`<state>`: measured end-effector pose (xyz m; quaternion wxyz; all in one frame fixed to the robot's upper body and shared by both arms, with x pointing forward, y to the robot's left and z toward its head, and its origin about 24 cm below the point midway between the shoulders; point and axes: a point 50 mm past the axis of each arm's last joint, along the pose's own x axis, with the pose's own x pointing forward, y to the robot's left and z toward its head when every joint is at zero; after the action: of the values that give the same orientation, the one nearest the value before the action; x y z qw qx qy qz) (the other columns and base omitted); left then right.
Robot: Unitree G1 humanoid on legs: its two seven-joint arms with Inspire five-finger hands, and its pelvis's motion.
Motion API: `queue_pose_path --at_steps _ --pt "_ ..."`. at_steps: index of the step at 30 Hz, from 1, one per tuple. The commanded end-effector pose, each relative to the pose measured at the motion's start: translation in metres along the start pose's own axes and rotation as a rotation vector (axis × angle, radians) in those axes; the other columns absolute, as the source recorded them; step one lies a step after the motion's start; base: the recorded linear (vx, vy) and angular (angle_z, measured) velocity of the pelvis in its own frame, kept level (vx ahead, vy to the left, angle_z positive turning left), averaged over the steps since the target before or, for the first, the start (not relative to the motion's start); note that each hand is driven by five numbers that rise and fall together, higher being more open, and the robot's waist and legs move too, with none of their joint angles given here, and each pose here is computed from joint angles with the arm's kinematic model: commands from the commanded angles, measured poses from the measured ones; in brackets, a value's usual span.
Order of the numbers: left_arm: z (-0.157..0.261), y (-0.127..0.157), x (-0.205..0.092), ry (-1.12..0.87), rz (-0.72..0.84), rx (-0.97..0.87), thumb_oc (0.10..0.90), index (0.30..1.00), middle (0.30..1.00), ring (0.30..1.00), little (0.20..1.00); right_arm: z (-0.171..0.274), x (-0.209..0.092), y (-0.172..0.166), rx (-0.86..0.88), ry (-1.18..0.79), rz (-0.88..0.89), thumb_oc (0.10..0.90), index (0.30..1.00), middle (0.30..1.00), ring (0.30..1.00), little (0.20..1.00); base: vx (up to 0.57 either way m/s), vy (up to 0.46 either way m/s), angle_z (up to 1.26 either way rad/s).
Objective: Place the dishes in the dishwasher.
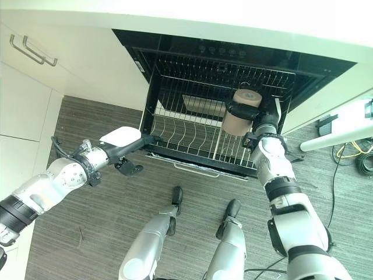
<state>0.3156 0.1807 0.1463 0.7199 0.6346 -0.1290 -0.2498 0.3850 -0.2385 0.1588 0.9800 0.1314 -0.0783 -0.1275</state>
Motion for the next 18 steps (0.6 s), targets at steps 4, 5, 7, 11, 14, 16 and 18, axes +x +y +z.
queue_pose_path --at_steps 4,5,7,11,14,16,18 --pt "0.019 0.038 0.003 -0.060 0.245 -0.019 0.800 0.900 0.900 0.900 0.900 -0.014 -0.014 -0.036 -0.015 -0.005 -0.204 0.800 0.900 0.900 0.900 0.900 0.01 0.088 -0.10" --pt "0.018 0.038 0.003 -0.059 0.248 -0.022 0.800 0.900 0.900 0.900 0.900 -0.016 -0.015 -0.037 -0.027 0.006 -0.211 0.800 0.900 0.900 0.900 0.900 0.00 0.060 -0.03" --pt "0.017 0.038 0.002 -0.054 0.256 -0.031 0.800 0.900 0.900 0.900 0.900 -0.026 -0.019 -0.037 -0.035 0.053 -0.206 0.800 0.900 0.900 0.900 0.900 0.00 0.027 -0.05" --pt "0.015 0.036 0.001 -0.037 0.258 -0.048 0.800 0.900 0.900 0.900 0.900 -0.046 -0.029 -0.034 -0.100 0.129 -0.201 0.800 0.900 0.900 0.900 0.900 -0.01 0.019 -0.06" --pt "0.015 0.032 0.000 -0.035 0.259 -0.050 0.800 0.900 0.900 0.900 0.900 -0.051 -0.031 -0.031 -0.215 0.144 -0.151 0.800 0.900 0.900 0.900 0.900 0.00 0.000 0.00" --pt "0.016 0.031 0.000 -0.034 0.263 -0.052 0.800 0.900 0.900 0.900 0.900 -0.053 -0.032 -0.029 -0.283 0.147 -0.116 0.800 0.900 0.900 0.900 0.900 0.00 0.000 0.00" --pt "0.015 0.031 -0.001 -0.034 0.271 -0.058 0.800 0.900 0.900 0.900 0.900 -0.050 -0.030 -0.029 -0.410 0.130 -0.076 0.800 0.900 0.900 0.900 0.900 0.00 0.000 0.00"
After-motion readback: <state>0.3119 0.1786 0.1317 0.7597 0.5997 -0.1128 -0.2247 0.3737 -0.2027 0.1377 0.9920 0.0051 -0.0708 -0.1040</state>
